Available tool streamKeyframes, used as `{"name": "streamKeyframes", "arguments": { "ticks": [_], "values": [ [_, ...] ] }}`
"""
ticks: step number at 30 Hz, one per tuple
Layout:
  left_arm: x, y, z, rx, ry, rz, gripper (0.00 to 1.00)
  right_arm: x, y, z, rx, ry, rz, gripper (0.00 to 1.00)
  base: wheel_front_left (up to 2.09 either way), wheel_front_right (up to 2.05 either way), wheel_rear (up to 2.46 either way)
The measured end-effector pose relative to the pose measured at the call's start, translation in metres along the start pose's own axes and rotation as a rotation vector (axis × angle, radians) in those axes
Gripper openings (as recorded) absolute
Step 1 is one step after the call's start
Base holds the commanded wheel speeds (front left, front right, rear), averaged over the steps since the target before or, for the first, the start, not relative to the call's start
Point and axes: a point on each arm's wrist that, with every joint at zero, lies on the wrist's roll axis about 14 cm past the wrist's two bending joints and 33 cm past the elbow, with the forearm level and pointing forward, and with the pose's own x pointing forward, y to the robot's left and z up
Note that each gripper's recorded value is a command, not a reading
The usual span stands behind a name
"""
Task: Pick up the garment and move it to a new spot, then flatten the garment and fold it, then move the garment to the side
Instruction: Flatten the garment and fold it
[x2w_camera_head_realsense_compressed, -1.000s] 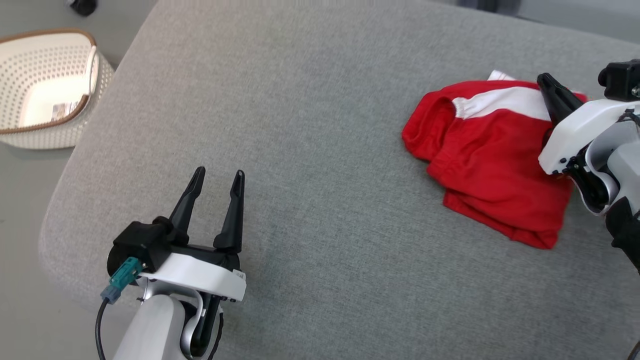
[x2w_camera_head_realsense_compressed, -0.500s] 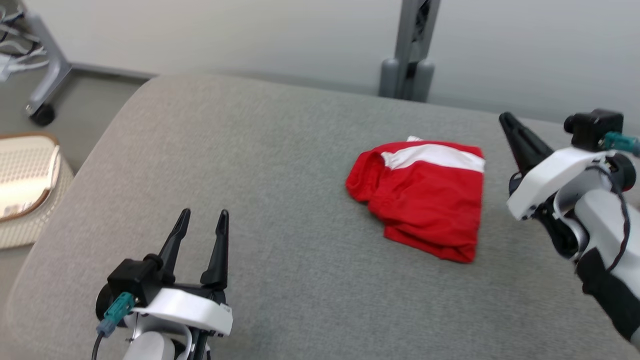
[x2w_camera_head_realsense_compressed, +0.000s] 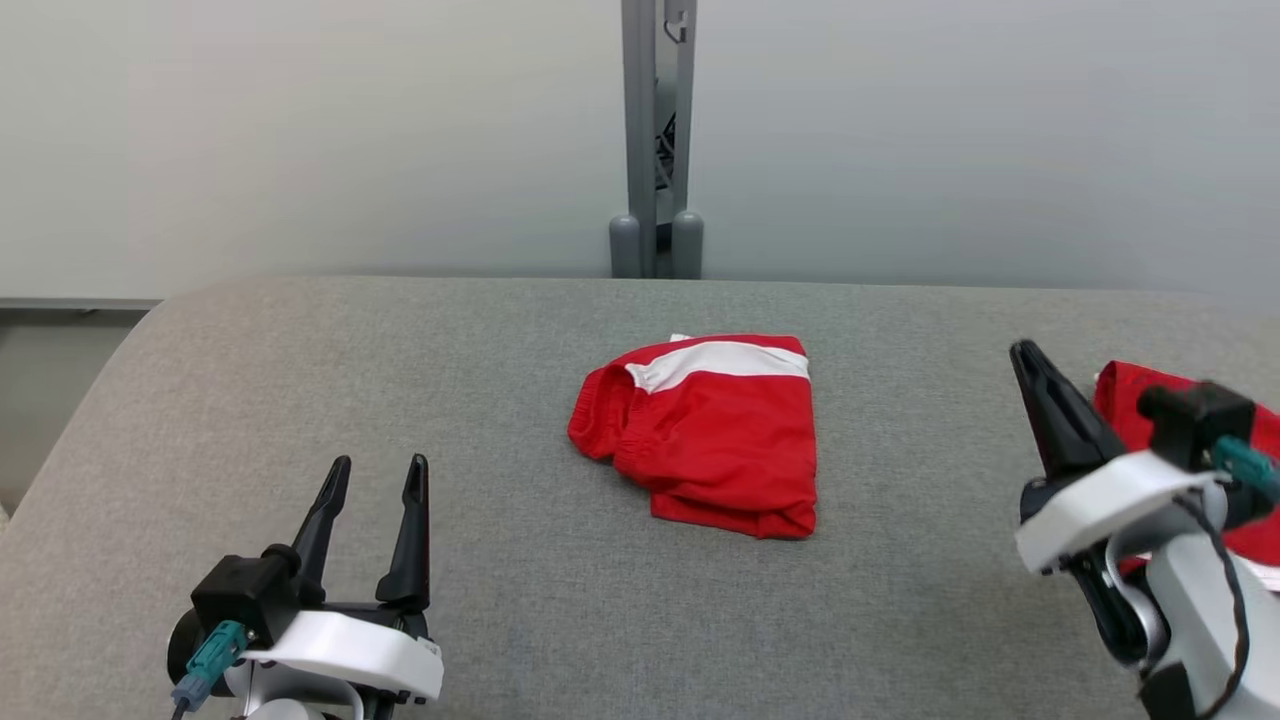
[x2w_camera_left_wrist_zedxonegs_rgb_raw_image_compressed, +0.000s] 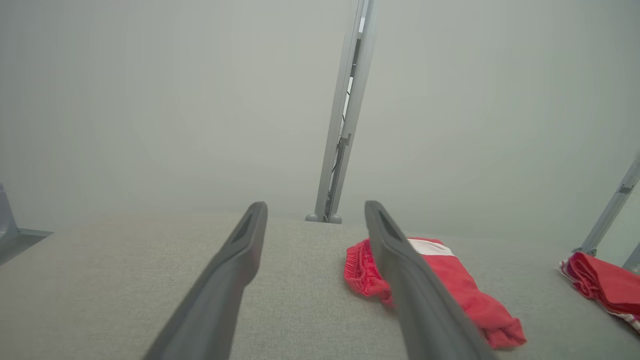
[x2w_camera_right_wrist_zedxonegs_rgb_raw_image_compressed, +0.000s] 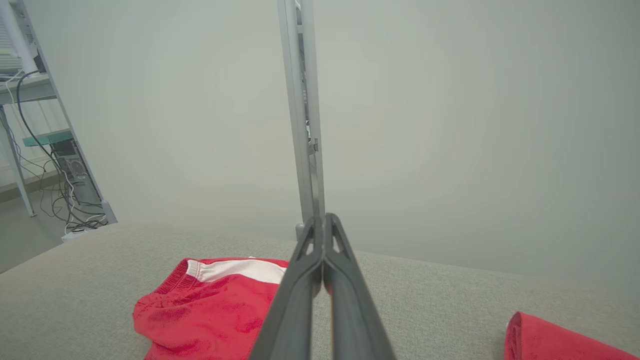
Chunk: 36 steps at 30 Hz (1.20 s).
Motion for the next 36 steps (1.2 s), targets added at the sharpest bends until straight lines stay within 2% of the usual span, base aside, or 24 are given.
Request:
{"name": "streamKeyframes", "arguments": {
  "ticks": [9, 17, 18, 19, 20, 36],
  "values": [
    [-0.005, -0.004, -0.009, 0.001, 0.026, -0.012, 1.0, -0.045, -0.008, -0.013, 0.006, -0.035, -0.125, 0.0, 0.0, 0.0, 0.0],
    [-0.017, -0.004, -0.025, -0.006, 0.078, -0.012, 1.0, -0.072, -0.009, -0.04, 0.044, 0.013, -0.207, 0.0, 0.0, 0.0, 0.0],
    [-0.017, -0.005, -0.026, -0.007, 0.079, -0.014, 1.0, -0.073, -0.009, -0.041, 0.047, 0.017, -0.211, 0.08, 0.0, 0.0, 0.0],
    [-0.017, -0.004, -0.026, -0.007, 0.078, -0.014, 1.0, -0.074, -0.009, -0.042, 0.046, 0.017, -0.214, 0.5, 0.0, 0.0, 0.0],
    [-0.017, -0.005, -0.026, -0.003, 0.079, -0.017, 1.0, -0.074, -0.009, -0.042, 0.049, 0.018, -0.218, 1.0, 0.0, 0.0, 0.0],
    [-0.022, -0.002, -0.027, 0.011, 0.084, -0.013, 1.0, -0.072, -0.001, -0.054, 0.076, 0.046, -0.211, 1.0, 0.0, 0.0, 0.0]
  ]
}}
